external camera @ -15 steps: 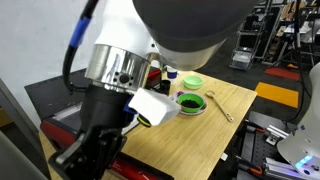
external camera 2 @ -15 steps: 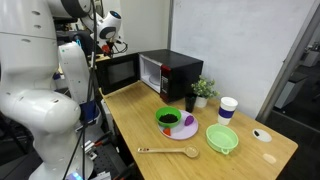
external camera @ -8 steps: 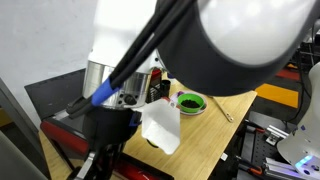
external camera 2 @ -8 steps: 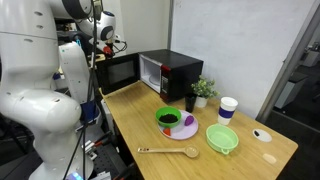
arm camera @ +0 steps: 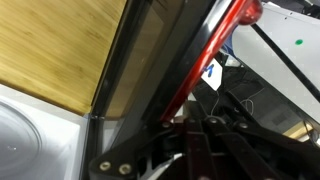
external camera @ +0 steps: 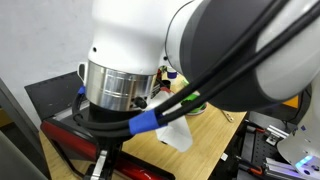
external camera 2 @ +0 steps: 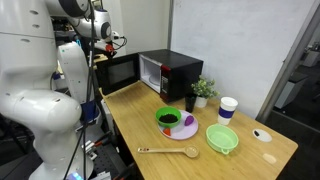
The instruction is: Close the microwave door
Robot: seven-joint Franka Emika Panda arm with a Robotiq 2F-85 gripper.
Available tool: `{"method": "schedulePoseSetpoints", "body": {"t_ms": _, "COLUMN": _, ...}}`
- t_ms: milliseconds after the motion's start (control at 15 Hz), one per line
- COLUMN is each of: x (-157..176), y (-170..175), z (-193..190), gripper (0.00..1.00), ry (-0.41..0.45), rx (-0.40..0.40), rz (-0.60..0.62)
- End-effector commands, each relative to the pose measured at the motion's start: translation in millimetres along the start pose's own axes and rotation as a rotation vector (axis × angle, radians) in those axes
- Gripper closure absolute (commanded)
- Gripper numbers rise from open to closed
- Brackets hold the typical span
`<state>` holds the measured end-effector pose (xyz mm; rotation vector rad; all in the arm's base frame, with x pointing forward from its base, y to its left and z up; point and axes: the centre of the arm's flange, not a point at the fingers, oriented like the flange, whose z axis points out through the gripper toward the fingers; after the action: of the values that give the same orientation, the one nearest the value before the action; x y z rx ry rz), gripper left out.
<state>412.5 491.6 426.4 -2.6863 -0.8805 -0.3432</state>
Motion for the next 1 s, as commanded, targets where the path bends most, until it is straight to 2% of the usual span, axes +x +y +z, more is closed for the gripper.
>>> {"method": "schedulePoseSetpoints", "body": {"t_ms": 0, "x": -37, "y": 11, "z": 9, "gripper": 1.00, "ry": -0.046, "rx": -0.061, "rz": -0.072}}
{"method": "schedulePoseSetpoints", "body": {"t_ms": 467, "x": -74, "y": 52, "z": 24, "gripper": 1.00, "ry": -0.105, "rx": -0.202, "rz": -0.190}}
{"method": "schedulePoseSetpoints", "body": {"t_ms": 733, "x": -86, "y": 92, "z": 30, "gripper": 1.00, "ry": -0.124, "rx": -0.310, "rz": -0.224}}
{"method": "schedulePoseSetpoints", "body": {"t_ms": 933, "x": -87, "y": 129, "z": 35, "gripper": 1.00, "ry": -0.108, "rx": -0.390, "rz": -0.215}}
